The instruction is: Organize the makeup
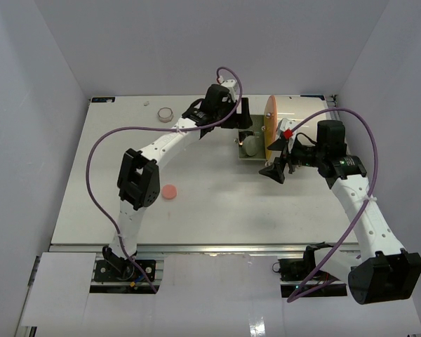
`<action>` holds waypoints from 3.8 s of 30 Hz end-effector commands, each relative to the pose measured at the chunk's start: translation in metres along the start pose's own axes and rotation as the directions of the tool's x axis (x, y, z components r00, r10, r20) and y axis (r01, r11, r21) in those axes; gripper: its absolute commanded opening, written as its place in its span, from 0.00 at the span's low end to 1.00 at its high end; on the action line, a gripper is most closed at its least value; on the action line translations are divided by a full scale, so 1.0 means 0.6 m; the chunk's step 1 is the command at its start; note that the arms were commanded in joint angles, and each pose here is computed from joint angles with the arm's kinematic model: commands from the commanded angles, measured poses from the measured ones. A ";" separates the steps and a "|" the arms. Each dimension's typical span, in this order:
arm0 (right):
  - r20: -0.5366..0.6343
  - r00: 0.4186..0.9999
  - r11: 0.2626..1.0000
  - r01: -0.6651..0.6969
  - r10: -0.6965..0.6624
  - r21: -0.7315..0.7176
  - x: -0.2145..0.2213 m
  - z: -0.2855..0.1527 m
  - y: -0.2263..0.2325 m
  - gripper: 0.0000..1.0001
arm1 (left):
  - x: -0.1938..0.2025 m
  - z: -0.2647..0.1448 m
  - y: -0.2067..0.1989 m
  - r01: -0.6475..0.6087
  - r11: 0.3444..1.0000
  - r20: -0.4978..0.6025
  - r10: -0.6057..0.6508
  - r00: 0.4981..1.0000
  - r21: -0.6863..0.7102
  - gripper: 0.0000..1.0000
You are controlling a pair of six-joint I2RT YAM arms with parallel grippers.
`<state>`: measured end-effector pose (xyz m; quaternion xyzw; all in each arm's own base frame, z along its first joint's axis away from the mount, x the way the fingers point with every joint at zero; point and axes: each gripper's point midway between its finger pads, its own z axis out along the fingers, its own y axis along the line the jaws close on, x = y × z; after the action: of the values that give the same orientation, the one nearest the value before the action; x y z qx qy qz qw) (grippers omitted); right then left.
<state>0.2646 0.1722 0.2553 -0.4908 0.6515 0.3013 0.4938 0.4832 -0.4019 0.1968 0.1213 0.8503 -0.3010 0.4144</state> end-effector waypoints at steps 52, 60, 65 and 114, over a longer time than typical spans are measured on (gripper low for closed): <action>-0.447 0.854 0.961 -0.271 0.267 0.057 0.093 0.603 0.196 0.90 | 0.113 -0.711 0.241 0.275 0.862 0.665 0.091 0.742 -0.425 0.98; -0.490 0.831 0.957 -0.290 0.265 0.025 0.120 0.602 0.226 0.90 | 0.112 -0.712 0.238 0.272 0.867 0.667 0.089 0.740 -0.418 0.98; -0.517 0.825 0.968 -0.248 0.230 0.034 0.143 0.602 0.240 0.91 | 0.112 -0.712 0.238 0.273 0.867 0.667 0.088 0.740 -0.416 0.98; -0.625 0.778 0.927 0.184 0.067 0.328 0.134 0.204 -0.229 0.26 | 0.114 -0.700 0.231 0.253 0.881 0.653 0.079 0.753 -0.399 0.98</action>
<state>0.4099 0.2283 0.1462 -0.4971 0.7984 0.0414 0.3372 0.2358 -0.0348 0.2870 -0.1426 0.7020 -0.1290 0.6857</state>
